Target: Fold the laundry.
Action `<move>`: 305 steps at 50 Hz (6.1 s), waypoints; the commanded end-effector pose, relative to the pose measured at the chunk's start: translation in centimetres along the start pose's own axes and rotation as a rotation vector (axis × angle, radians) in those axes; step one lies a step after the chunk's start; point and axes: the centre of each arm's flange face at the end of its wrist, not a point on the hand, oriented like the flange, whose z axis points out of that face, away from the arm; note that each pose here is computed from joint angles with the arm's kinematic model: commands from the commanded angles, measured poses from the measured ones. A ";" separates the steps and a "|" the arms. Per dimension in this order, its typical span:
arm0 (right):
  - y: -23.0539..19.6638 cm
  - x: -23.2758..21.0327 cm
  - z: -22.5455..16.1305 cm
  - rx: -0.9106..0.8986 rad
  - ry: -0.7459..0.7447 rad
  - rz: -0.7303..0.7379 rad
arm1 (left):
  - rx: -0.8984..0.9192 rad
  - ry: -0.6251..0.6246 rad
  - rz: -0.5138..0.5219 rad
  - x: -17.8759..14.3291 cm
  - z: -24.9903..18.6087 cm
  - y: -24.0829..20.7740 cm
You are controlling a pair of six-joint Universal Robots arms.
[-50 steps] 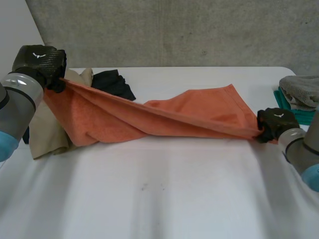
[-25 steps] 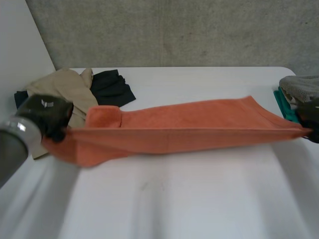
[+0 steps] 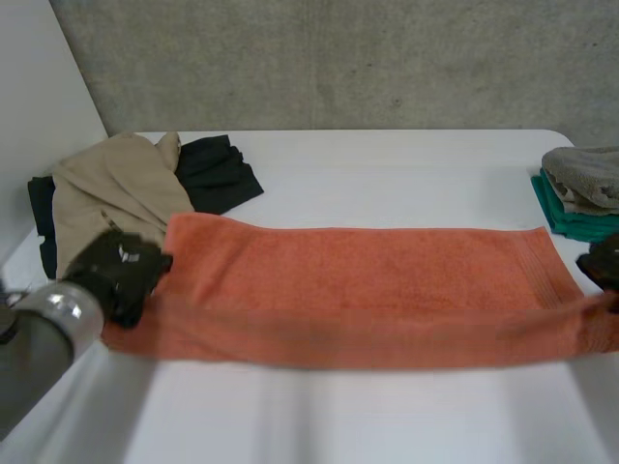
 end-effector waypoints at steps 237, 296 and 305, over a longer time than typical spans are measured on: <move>-13.6 -20.3 -0.4 0.576 -0.244 0.343 | 0.545 0.502 -0.302 5.4 -1.3 -12.4; -8.2 -9.3 8.0 0.510 -0.017 0.345 | 0.540 0.486 -0.359 4.2 -0.7 -12.4; -6.6 -5.4 9.5 0.491 0.086 0.297 | 0.539 0.481 -0.363 4.0 -0.7 -12.4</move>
